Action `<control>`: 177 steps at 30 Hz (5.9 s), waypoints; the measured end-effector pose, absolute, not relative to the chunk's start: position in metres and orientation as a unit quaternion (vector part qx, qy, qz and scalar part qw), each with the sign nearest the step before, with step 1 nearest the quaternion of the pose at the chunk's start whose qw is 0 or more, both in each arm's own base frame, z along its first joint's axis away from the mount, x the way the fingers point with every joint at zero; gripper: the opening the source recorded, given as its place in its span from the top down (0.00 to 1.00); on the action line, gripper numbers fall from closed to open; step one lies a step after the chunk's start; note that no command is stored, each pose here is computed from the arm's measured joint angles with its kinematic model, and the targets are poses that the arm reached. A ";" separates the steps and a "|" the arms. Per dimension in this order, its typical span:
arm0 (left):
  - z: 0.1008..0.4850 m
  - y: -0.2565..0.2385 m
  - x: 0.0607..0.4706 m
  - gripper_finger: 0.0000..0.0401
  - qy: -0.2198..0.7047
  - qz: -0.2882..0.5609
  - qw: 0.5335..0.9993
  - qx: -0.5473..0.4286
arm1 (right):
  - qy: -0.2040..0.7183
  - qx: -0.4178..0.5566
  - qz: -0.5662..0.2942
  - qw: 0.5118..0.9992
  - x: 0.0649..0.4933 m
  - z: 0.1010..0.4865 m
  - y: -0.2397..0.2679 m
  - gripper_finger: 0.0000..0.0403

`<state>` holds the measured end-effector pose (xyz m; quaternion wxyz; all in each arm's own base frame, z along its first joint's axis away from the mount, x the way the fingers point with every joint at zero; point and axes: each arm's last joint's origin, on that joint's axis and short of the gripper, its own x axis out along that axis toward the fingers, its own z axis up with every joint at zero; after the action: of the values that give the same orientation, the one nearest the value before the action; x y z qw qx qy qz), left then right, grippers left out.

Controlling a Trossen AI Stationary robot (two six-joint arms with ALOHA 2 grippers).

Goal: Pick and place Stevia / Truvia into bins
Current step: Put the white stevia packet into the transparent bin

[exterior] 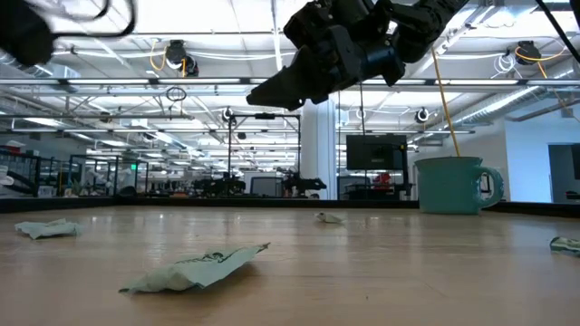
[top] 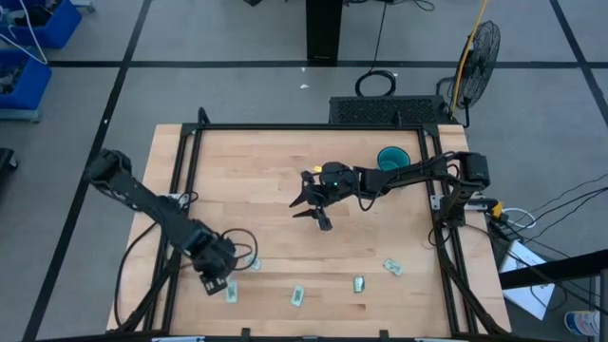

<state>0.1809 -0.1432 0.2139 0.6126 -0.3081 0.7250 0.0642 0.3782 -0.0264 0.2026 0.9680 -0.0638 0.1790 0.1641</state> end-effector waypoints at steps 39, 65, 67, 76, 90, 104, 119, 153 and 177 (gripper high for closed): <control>0.200 -0.140 0.272 0.70 0.510 0.082 0.856 -0.034 | 0.314 -0.185 0.141 0.920 0.311 0.144 0.024 0.65; 0.202 -0.102 0.293 0.68 0.499 0.077 0.863 0.015 | 0.289 -0.177 0.074 0.938 0.307 0.098 0.020 0.66; 0.202 -0.100 0.294 0.68 0.500 0.077 0.863 0.018 | 0.302 -0.165 0.083 0.935 0.306 0.095 0.020 0.68; 0.202 -0.092 0.296 0.68 0.501 0.081 0.861 0.024 | 0.308 -0.163 0.075 0.934 0.305 0.095 0.016 0.76; 0.202 -0.088 0.297 0.68 0.498 0.094 0.862 0.027 | 0.305 -0.160 0.063 0.937 0.306 0.095 0.008 0.99; 0.211 -0.079 0.314 0.68 0.424 0.113 0.897 0.062 | 0.182 -0.083 0.093 0.975 0.309 0.144 0.018 1.00; 0.225 -0.087 0.330 0.68 0.337 -0.026 0.924 0.179 | 0.116 0.105 0.184 0.970 0.312 0.162 0.013 1.00; 0.229 -0.076 0.338 0.96 0.310 -0.047 0.929 0.197 | 0.036 0.049 0.209 0.976 0.313 0.176 0.014 0.99; 0.257 -0.135 0.235 0.97 0.609 -0.012 0.785 -0.117 | 0.078 0.020 0.200 0.976 0.313 0.167 0.008 0.67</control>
<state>0.2355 -0.1350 0.2568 0.7846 -0.1168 0.6088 -0.0119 0.3127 0.0082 0.1666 0.9764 0.0201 0.0778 0.2003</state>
